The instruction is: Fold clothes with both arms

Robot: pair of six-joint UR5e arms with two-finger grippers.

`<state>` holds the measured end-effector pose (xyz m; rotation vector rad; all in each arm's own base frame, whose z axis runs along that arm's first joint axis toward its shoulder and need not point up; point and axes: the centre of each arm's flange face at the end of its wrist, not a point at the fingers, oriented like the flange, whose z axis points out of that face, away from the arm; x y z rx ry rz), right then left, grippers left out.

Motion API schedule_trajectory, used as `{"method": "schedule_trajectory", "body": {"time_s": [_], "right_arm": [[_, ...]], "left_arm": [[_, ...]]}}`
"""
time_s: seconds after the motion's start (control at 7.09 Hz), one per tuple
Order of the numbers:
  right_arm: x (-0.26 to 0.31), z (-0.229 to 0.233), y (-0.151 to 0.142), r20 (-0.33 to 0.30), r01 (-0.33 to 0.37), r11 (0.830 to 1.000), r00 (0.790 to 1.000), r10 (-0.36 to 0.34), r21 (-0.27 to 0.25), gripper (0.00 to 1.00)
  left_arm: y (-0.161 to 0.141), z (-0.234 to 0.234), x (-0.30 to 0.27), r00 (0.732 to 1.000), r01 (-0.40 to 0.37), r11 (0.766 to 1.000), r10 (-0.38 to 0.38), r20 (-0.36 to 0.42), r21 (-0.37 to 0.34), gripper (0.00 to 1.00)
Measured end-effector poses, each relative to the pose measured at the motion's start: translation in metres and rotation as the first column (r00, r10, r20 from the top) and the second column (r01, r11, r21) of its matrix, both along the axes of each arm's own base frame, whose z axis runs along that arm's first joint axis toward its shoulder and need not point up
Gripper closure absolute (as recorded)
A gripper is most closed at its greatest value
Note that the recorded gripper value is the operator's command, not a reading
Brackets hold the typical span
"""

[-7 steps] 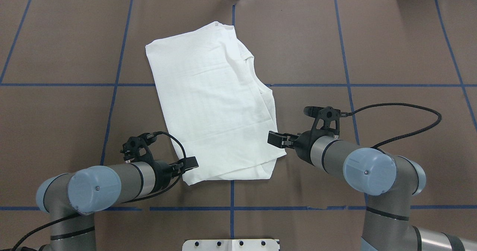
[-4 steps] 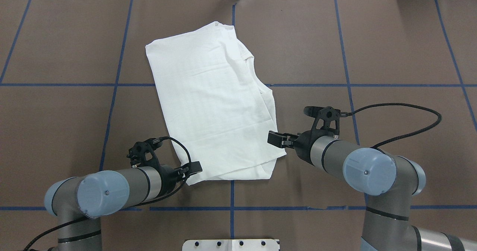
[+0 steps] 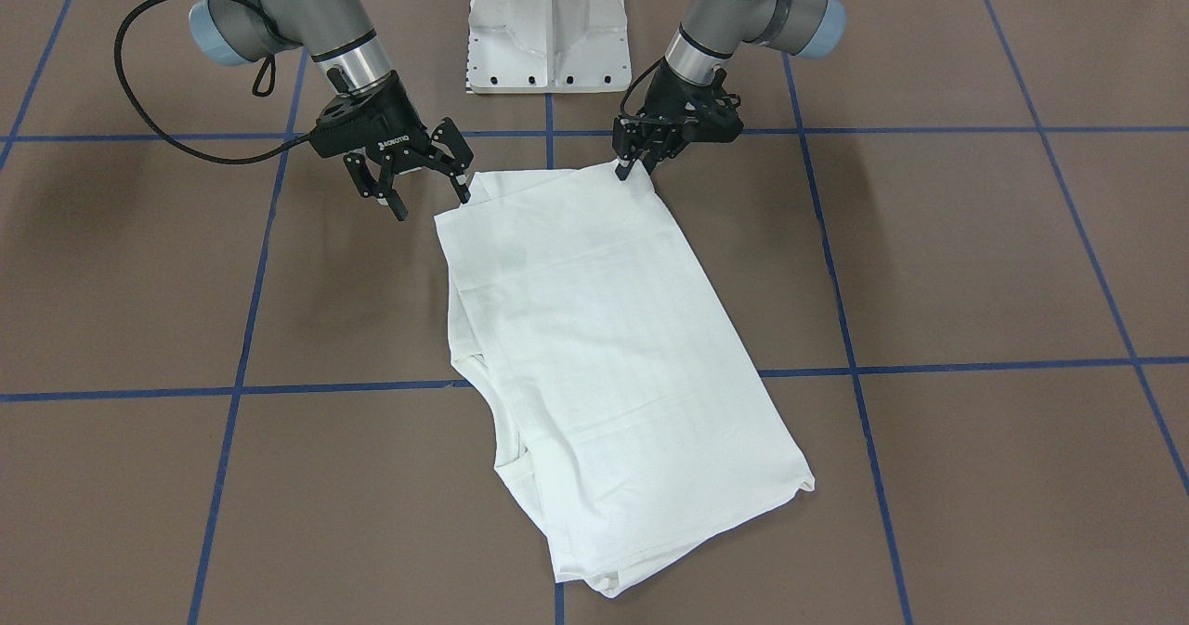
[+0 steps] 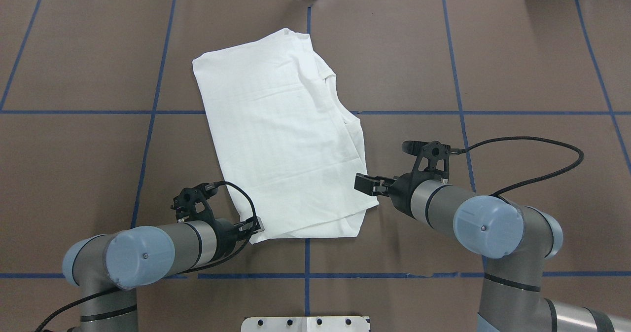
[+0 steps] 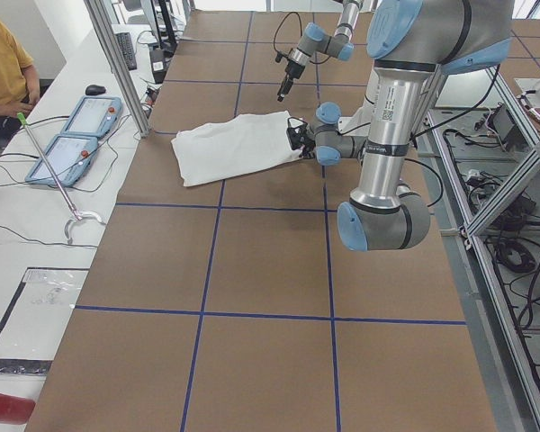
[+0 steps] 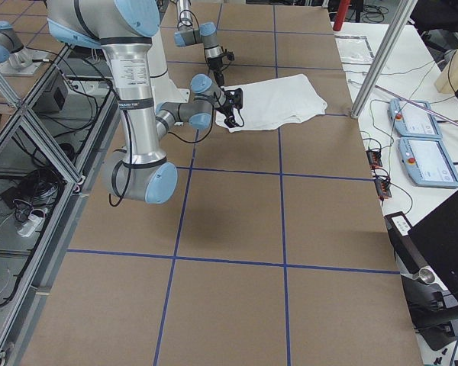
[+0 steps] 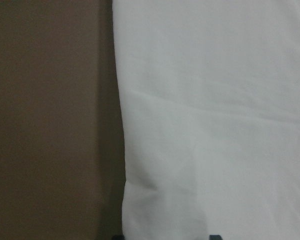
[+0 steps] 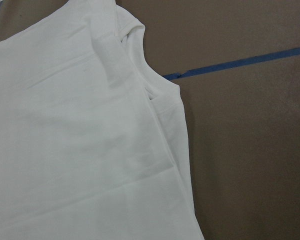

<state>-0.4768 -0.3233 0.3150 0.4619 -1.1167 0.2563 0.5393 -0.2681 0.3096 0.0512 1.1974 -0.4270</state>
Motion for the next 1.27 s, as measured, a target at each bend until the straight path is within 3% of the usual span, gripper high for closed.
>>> {"method": "schedule_trajectory", "body": {"time_s": [0.14,0.42,0.71,0.99,1.27], "right_arm": [[-0.001,0.000,0.000,-0.001,0.000,1.000,1.000,0.000,0.000,0.00],[-0.008,0.007,-0.002,-0.001,-0.014,0.999,1.000,0.014,-0.037,0.02],[-0.033,0.003,-0.010,-0.006,-0.066,0.986,0.998,0.066,-0.153,0.08],[-0.054,-0.013,-0.012,-0.026,-0.125,0.950,0.992,0.122,-0.288,0.14],[-0.068,-0.009,-0.002,-0.060,-0.158,0.917,0.987,0.146,-0.367,0.16]], "left_arm": [[0.001,-0.001,0.001,1.000,-0.001,1.000,0.001,-0.001,0.000,1.00],[0.001,-0.005,0.000,1.000,-0.001,1.000,0.001,-0.008,0.003,1.00],[0.000,-0.007,-0.002,1.000,-0.001,1.000,0.001,-0.012,0.008,1.00],[-0.001,-0.008,-0.003,1.000,0.001,1.000,-0.001,-0.014,0.011,1.00],[-0.002,-0.009,-0.004,1.000,0.002,1.000,-0.002,-0.015,0.013,1.00]]}}
